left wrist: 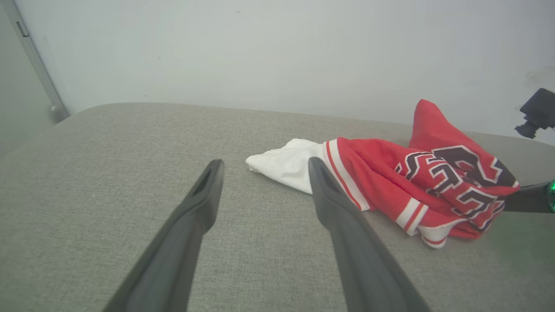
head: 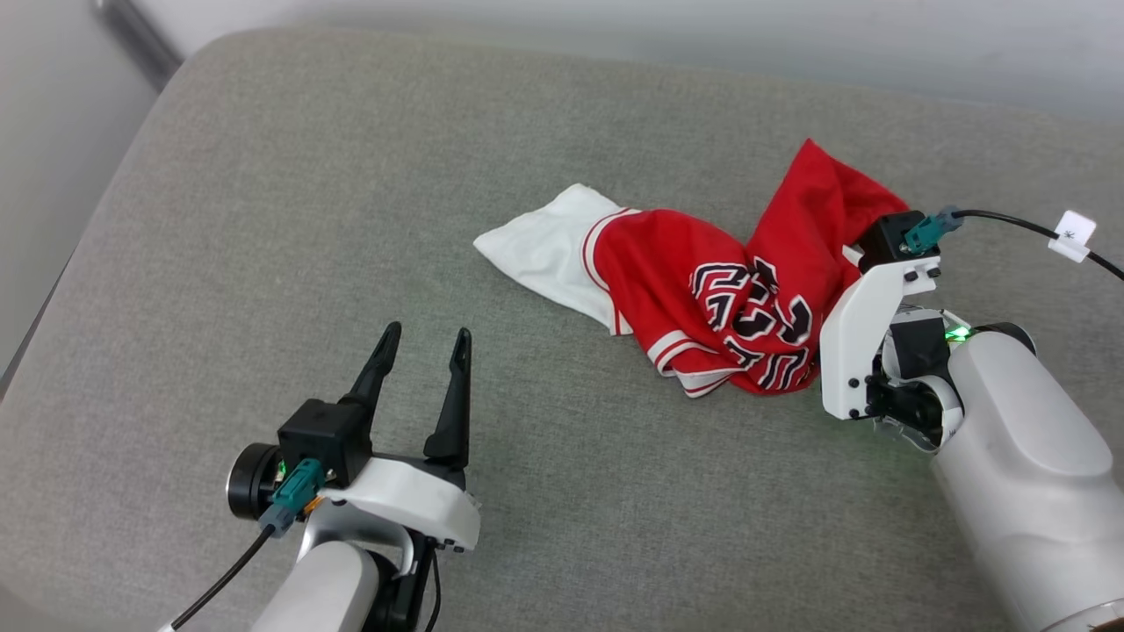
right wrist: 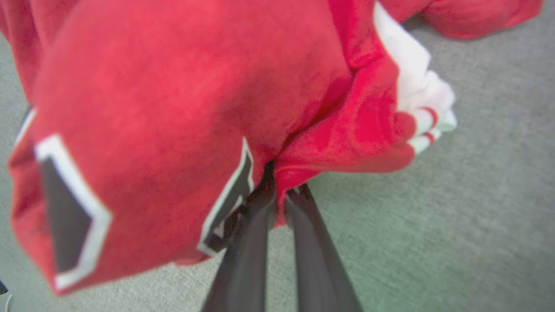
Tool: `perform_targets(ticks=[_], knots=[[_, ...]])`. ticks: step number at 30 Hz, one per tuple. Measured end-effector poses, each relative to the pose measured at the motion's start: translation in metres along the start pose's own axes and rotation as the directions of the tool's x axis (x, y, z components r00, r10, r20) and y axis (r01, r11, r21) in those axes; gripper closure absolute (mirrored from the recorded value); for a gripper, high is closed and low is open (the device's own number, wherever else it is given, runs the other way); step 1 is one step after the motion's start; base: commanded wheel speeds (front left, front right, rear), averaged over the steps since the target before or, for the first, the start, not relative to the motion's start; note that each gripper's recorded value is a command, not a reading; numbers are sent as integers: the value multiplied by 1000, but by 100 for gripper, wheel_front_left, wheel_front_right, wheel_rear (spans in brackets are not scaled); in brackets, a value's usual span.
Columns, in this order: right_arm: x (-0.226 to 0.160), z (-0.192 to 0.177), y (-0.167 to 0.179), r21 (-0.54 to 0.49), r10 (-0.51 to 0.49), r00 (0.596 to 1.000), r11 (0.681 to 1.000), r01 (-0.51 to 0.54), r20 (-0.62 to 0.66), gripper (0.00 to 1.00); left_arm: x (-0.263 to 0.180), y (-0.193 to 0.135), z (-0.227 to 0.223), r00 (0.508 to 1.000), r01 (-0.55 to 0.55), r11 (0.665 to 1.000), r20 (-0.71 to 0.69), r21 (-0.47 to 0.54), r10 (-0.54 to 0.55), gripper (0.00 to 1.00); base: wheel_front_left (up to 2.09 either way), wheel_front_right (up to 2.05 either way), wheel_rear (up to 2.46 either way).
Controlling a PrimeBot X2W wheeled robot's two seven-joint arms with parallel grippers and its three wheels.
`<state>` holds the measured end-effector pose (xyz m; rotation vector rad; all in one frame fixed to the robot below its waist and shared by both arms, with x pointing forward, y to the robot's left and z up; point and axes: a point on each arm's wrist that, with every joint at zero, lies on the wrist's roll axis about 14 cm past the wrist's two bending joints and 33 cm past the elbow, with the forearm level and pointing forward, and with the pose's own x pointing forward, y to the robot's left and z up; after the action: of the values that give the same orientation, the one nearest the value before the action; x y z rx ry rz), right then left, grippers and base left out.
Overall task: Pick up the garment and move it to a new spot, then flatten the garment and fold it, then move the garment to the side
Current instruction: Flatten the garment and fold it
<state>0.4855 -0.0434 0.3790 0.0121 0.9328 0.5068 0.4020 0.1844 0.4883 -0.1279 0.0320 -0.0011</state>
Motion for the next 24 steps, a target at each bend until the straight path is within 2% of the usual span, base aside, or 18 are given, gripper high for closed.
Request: perform_targets(ticks=[7,14,18,22,24], knots=[[-47,39,-11,-64,-40,977,996,55,209,100,-10,-7,4,1000,17,1000,8,-5,-17,0,0,0,0],[-120,38,-48,-45,-153,929,983,179,337,100,-16,-27,14,997,73,997,29,-12,-73,0,0,0,0],[-154,-5,-76,61,-260,915,965,253,309,100,-17,-39,18,994,104,994,36,-18,-104,0,0,0,0],[-163,-78,-90,217,-332,925,932,290,187,100,-18,-48,22,991,128,992,44,-21,-127,0,0,0,0],[-158,-115,-88,298,-334,936,910,289,112,100,-19,-48,18,992,126,992,32,-23,-125,0,0,0,0]])
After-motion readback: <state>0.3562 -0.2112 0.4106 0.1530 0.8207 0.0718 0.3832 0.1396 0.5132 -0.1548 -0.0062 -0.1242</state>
